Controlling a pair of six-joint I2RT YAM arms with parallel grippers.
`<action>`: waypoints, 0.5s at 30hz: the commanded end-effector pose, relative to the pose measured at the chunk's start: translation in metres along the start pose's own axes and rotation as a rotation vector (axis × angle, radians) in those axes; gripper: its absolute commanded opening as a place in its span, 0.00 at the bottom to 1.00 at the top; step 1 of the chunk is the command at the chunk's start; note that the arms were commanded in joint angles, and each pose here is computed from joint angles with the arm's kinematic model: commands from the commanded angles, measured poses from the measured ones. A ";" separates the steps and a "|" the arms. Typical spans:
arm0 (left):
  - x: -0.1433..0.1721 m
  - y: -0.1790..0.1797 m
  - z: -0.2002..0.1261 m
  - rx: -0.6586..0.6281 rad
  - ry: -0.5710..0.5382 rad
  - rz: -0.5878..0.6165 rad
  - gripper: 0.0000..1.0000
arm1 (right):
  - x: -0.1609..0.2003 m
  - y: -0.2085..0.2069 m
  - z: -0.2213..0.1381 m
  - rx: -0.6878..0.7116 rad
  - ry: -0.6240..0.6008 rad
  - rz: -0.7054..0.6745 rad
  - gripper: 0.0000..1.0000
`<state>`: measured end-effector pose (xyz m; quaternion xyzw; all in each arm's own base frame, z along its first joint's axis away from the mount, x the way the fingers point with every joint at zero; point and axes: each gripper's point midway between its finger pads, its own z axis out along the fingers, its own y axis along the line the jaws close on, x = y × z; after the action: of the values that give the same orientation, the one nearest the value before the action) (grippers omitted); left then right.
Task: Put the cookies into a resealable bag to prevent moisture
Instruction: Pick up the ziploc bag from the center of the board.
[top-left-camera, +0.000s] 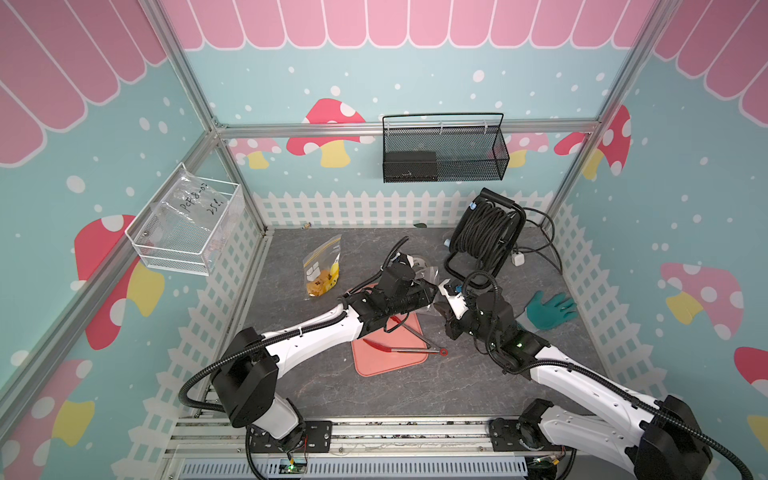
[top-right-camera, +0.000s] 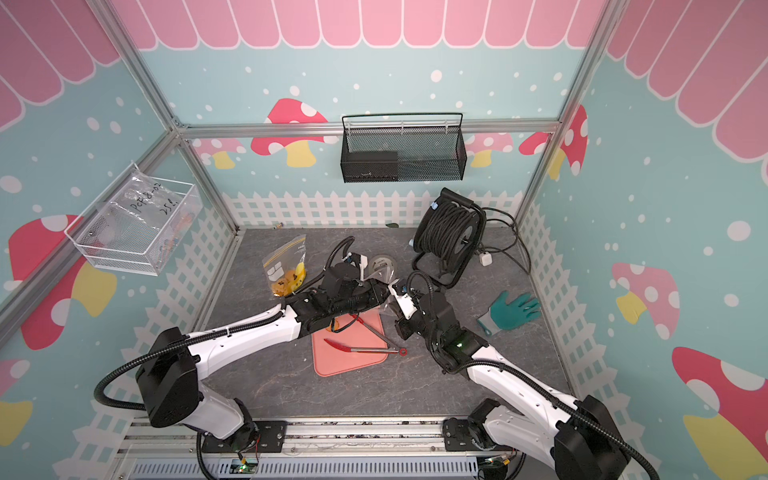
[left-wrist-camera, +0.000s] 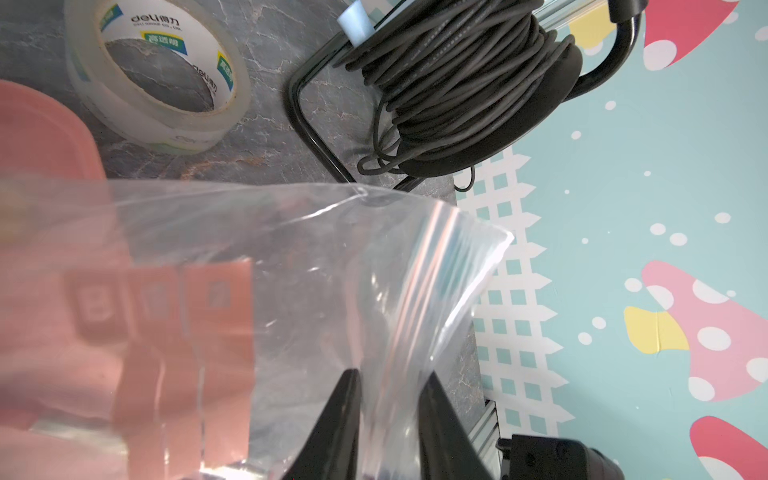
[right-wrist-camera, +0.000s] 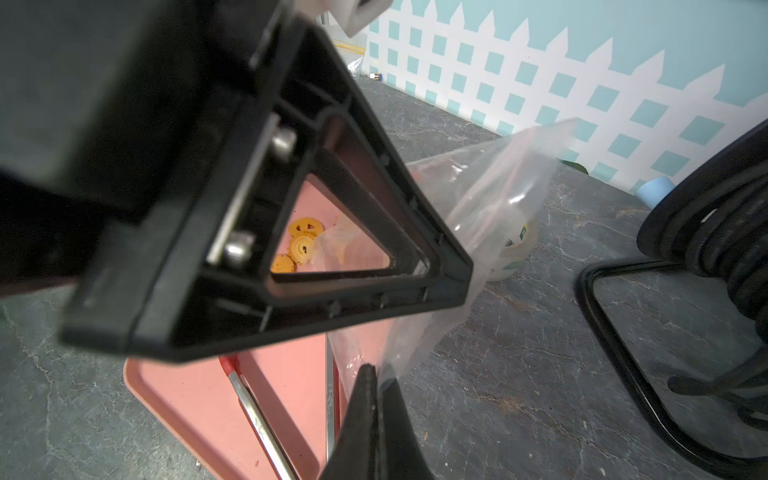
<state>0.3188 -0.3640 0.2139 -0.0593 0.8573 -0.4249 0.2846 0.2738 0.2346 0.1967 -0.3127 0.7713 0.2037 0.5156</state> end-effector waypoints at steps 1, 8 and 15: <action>-0.003 -0.011 0.001 0.015 0.023 0.018 0.12 | -0.003 0.001 0.000 0.005 -0.016 -0.022 0.00; -0.009 -0.016 -0.004 0.007 0.034 0.078 0.00 | -0.001 -0.003 -0.005 0.029 -0.023 0.039 0.12; -0.009 -0.016 -0.021 -0.030 0.094 0.213 0.00 | -0.026 -0.006 -0.033 -0.015 -0.164 0.283 0.54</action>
<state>0.3217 -0.3625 0.2358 0.0085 0.8695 -0.3978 0.2928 0.2644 0.2189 0.2180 -0.2412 0.7702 0.2496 0.5352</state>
